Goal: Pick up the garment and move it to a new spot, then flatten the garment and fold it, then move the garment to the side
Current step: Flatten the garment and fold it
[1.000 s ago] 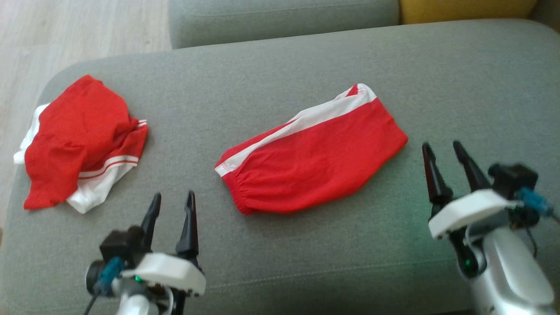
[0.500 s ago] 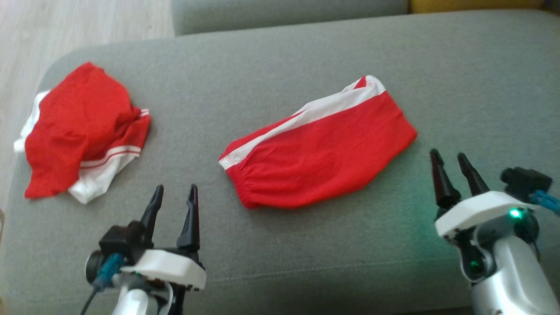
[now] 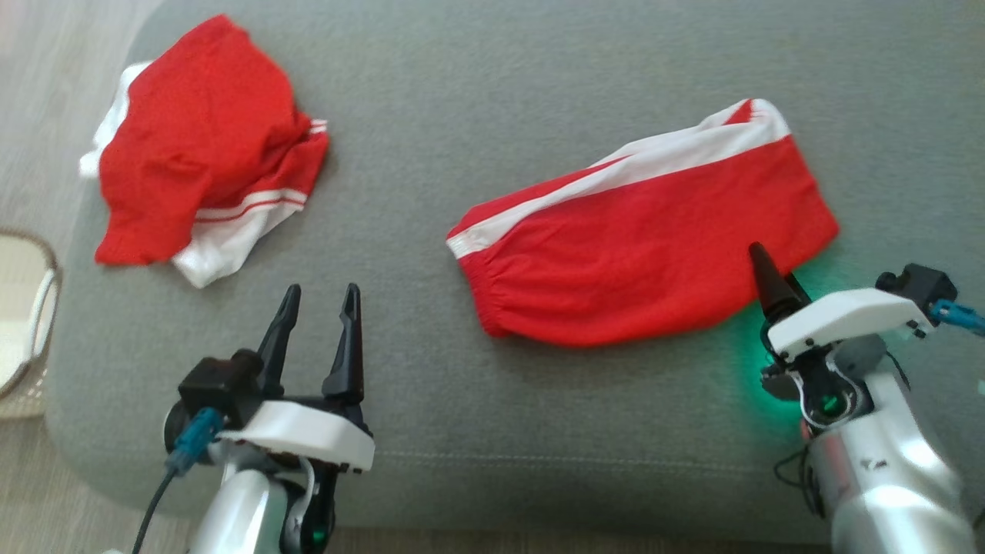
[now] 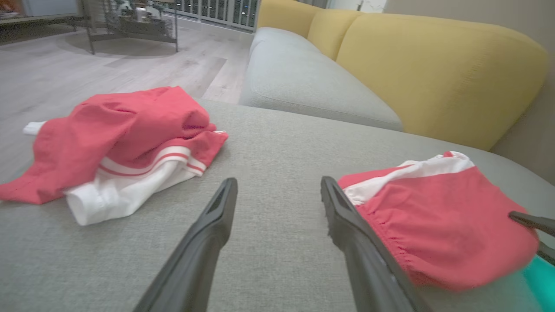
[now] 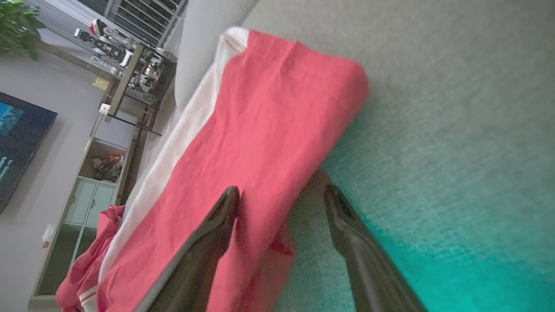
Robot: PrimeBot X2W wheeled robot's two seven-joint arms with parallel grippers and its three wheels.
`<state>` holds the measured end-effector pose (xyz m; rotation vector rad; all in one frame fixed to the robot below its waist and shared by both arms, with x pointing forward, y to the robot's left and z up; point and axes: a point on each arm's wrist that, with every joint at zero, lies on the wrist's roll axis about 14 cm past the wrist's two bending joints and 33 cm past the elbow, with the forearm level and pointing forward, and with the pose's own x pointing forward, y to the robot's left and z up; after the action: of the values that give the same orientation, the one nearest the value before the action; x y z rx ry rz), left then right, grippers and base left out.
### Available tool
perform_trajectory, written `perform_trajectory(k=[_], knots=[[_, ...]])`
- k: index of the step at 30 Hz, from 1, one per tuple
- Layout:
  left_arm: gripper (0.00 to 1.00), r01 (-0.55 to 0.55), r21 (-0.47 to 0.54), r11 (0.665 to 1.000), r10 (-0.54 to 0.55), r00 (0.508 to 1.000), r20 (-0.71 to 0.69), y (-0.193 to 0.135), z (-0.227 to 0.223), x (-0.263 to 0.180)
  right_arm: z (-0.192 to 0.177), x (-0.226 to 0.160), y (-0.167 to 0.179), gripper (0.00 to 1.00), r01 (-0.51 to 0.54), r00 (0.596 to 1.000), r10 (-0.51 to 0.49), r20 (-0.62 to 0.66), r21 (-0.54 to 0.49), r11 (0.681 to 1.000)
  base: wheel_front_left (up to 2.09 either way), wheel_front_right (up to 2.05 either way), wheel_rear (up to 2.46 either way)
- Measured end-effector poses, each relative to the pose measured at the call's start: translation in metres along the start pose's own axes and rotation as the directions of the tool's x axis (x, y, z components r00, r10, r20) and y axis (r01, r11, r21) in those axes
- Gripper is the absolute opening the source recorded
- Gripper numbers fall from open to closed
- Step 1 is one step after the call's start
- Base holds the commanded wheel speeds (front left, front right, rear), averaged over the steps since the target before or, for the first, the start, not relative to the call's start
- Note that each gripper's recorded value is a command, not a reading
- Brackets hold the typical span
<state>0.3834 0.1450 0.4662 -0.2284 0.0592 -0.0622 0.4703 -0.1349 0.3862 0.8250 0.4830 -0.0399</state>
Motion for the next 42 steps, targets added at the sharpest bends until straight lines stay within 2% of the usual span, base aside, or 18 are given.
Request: perform_trajectory(k=[3, 12, 22, 23, 24, 25, 35, 42], knots=[[1.0, -0.021, 0.001, 1.0, 0.021, 1.0, -0.004, 0.006, -0.001, 0.0, -0.004, 0.016, 0.006, 1.0, 0.007, 1.0, -0.007, -0.01, 0.018, 1.0, 0.0, 0.0, 0.0], [1.0, -0.054, 0.013, 0.998, 0.054, 0.998, -0.022, 0.017, -0.006, 0.005, -0.003, 0.06, 0.023, 1.0, 0.028, 0.998, -0.032, -0.05, -0.068, 0.997, 0.0, 0.0, 0.0], [1.0, -0.08, 0.006, 0.997, 0.08, 0.997, -0.021, 0.025, -0.006, 0.01, -0.001, 0.084, 0.035, 1.0, 0.027, 0.997, -0.035, -0.066, -0.119, 0.993, 0.0, 0.0, 0.0], [1.0, -0.084, 0.007, 0.996, 0.084, 0.996, -0.022, 0.026, -0.006, 0.01, -0.001, 0.085, 0.035, 0.89, 0.027, 0.997, -0.035, -0.066, -0.123, 0.992, 0.0, 0.0, 0.0], [1.0, -0.089, 0.008, 0.996, 0.089, 0.996, -0.023, 0.027, -0.006, 0.009, 0.0, 0.086, 0.036, 0.09, 0.026, 0.997, -0.035, -0.065, -0.129, 0.991, 0.0, 0.0, 0.0], [1.0, -0.091, 0.005, 0.996, 0.091, 0.996, -0.022, 0.028, -0.006, 0.009, 0.0, 0.086, 0.036, 0.0, 0.026, 0.997, -0.035, -0.066, -0.14, 0.99, 0.0, 0.0, 0.0], [1.0, -0.067, -0.004, 0.998, 0.067, 0.998, 0.005, 0.019, 0.003, 0.011, 0.008, 0.071, 0.033, 0.0, 0.036, 0.999, -0.04, -0.014, -0.204, 0.978, 0.0, 0.0, 0.0], [1.0, -0.031, -0.011, 0.999, 0.032, 0.999, 0.028, 0.007, 0.01, 0.012, 0.049, 0.05, 0.017, 0.0, 0.087, 0.989, -0.054, 0.138, -0.242, 0.966, 0.0, 0.0, 0.0]])
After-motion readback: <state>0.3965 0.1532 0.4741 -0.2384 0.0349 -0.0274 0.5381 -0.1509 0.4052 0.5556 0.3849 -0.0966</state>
